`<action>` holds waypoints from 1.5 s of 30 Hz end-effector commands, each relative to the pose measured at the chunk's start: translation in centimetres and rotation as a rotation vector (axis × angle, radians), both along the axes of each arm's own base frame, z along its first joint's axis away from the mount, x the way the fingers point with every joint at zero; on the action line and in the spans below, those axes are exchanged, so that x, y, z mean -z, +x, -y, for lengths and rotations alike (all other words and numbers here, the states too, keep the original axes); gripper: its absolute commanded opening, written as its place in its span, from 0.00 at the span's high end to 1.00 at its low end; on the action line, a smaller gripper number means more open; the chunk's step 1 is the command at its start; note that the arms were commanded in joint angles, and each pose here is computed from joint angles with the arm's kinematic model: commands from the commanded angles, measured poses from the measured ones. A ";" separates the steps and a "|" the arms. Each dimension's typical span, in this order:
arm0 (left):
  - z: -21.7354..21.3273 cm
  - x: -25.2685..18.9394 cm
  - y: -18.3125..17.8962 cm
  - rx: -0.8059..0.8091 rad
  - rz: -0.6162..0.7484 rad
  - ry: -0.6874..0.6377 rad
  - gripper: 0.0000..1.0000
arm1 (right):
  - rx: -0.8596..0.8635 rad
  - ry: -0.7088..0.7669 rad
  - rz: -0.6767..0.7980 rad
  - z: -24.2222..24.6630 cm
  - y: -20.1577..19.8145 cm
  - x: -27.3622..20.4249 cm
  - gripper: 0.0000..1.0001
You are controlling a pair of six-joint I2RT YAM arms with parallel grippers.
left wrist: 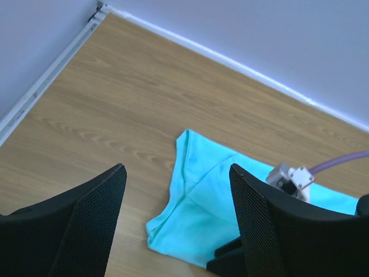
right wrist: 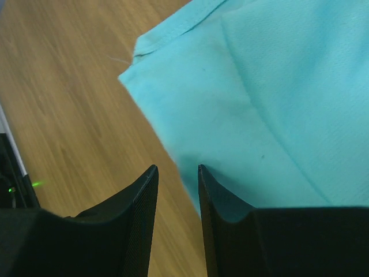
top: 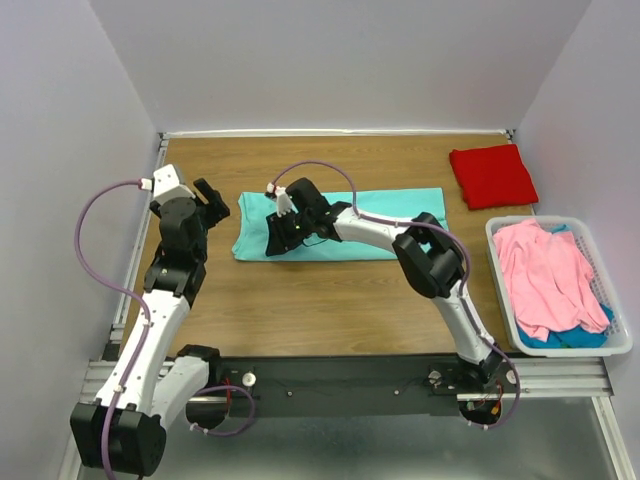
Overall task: Fold and stack the t-shirts
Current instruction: Fold the tshirt
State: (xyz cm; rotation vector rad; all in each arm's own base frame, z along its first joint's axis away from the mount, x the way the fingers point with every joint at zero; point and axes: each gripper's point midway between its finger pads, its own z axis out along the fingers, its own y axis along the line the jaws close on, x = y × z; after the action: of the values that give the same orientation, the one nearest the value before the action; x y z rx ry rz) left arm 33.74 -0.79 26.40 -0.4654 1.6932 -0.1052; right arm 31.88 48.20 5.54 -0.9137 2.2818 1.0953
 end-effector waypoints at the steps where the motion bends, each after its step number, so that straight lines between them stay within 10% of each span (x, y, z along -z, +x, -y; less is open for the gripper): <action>1: -0.8 3.1 -0.6 -0.033 -0.045 0.038 0.20 | 0.038 -0.034 0.015 -0.5 2.2 2.1 0.59; 14: 0.5 3.2 -0.2 0.053 -0.048 0.093 0.20 | 0.346 -0.112 0.035 2.5 13.5 9.4 0.58; 23: 0.7 3.7 0.3 0.061 -0.060 0.101 0.20 | 0.591 0.051 0.221 8.6 27.4 0.5 0.49; 30: 1.1 3.5 0.3 0.086 -0.057 0.100 0.20 | 0.519 0.023 0.317 14.0 21.4 -10.5 0.49; 45: 1.9 3.1 -0.1 0.130 -0.035 0.086 0.19 | 0.837 -0.561 0.092 36.1 4.6 -0.4 0.49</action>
State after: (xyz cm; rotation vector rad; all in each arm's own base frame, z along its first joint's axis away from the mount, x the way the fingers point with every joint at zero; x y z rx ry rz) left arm 33.66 -2.01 22.22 -0.3282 1.7850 -0.0871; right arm 37.91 16.84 5.59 -0.2348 2.4838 0.1954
